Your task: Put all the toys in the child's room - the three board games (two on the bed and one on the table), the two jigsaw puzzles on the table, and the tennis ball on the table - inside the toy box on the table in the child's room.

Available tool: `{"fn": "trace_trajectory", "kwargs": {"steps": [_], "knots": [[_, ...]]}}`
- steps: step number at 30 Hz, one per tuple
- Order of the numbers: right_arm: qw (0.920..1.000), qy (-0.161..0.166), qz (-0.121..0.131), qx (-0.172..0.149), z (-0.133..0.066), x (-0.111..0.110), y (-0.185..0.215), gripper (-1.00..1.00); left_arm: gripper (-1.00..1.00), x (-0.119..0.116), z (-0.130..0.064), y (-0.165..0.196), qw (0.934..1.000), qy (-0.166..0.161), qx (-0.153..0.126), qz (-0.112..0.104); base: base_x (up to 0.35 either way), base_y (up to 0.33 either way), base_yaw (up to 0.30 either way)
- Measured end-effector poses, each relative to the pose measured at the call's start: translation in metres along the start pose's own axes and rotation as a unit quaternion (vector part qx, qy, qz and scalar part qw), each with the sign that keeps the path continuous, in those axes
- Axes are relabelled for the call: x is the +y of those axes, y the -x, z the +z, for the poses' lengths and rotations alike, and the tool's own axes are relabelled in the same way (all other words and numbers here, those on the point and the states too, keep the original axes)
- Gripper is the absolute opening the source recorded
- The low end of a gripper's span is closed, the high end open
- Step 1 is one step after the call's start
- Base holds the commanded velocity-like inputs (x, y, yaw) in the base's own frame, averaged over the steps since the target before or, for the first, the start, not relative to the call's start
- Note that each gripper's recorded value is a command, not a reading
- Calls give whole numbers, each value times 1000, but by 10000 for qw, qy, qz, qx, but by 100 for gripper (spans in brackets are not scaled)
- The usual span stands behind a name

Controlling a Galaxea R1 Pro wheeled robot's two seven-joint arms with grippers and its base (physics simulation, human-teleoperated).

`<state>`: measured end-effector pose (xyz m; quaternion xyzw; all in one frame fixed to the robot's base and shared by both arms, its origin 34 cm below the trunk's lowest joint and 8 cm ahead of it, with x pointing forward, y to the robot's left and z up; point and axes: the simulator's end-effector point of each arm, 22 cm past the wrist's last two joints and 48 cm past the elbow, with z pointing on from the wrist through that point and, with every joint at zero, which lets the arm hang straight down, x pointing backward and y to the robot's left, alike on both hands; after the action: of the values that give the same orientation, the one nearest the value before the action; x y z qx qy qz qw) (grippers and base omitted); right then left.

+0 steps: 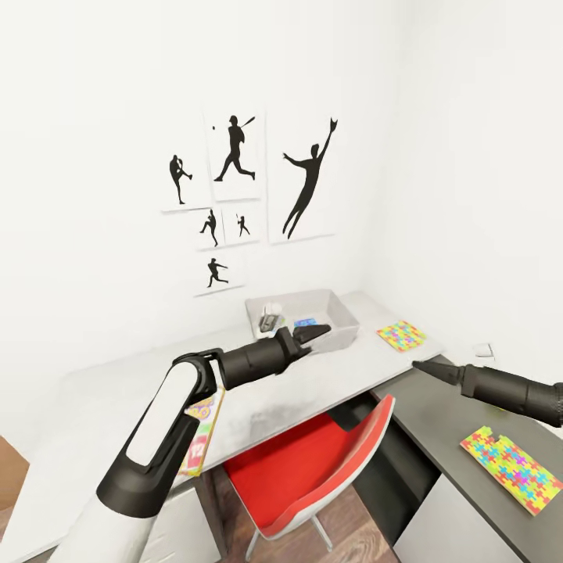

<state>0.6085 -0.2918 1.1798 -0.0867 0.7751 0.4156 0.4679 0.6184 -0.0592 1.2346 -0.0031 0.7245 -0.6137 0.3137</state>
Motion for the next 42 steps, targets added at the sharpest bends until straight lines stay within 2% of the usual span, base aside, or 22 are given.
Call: {"fn": "trace_trajectory", "kwargs": {"steps": [1,2,4,5,6,7,9,12,14,17,19,28,34,42], "knots": [[10000,-37,15,39,5,-1,-4,100,100,15,-12,11,9998,127,-135,-49,-2,0,0],[10000,-37,14,38,5,-1,-4,100,100,14,-12,11,9998,121,-141,-59,-2,0,0],[9998,-137,43,122,17,-3,-12,100,100,43,-37,29,9985,360,-394,-152,-2,0,0],[9998,-138,42,122,17,-3,-12,100,100,43,-38,29,9984,353,-400,-161,-1,0,0],[9997,-198,55,164,23,-4,-16,100,100,56,-51,37,9975,449,-514,-201,-1,0,0],[9997,-199,54,164,23,-4,-16,100,100,56,-51,37,9974,444,-519,-209,0,0,0],[9991,-328,67,244,34,-7,-23,100,100,76,-77,51,9952,562,-756,-282,0,0,0],[9988,-386,69,282,39,-8,-26,100,100,83,-90,59,9939,575,-880,-321,0,0,0],[9983,-458,72,350,47,-8,-32,100,100,95,-111,69,9915,595,-1093,-384,0,0,0],[9981,-481,72,382,51,-8,-35,100,100,101,-122,73,9901,602,-1195,-429,0,0,0],[9978,-512,70,428,56,-8,-39,100,100,113,-139,76,9873,665,-1346,-515,0,0,0],[9974,-527,64,488,65,-5,-43,100,100,140,-172,76,9806,871,-1606,-706,0,0,0],[9970,-553,120,526,84,1,-51,100,100,162,-199,70,9749,1096,-1748,-841,0,0,0],[9958,-574,135,696,107,12,-69,100,100,177,-213,61,9713,1252,-1782,-951,21,64,0]]}}
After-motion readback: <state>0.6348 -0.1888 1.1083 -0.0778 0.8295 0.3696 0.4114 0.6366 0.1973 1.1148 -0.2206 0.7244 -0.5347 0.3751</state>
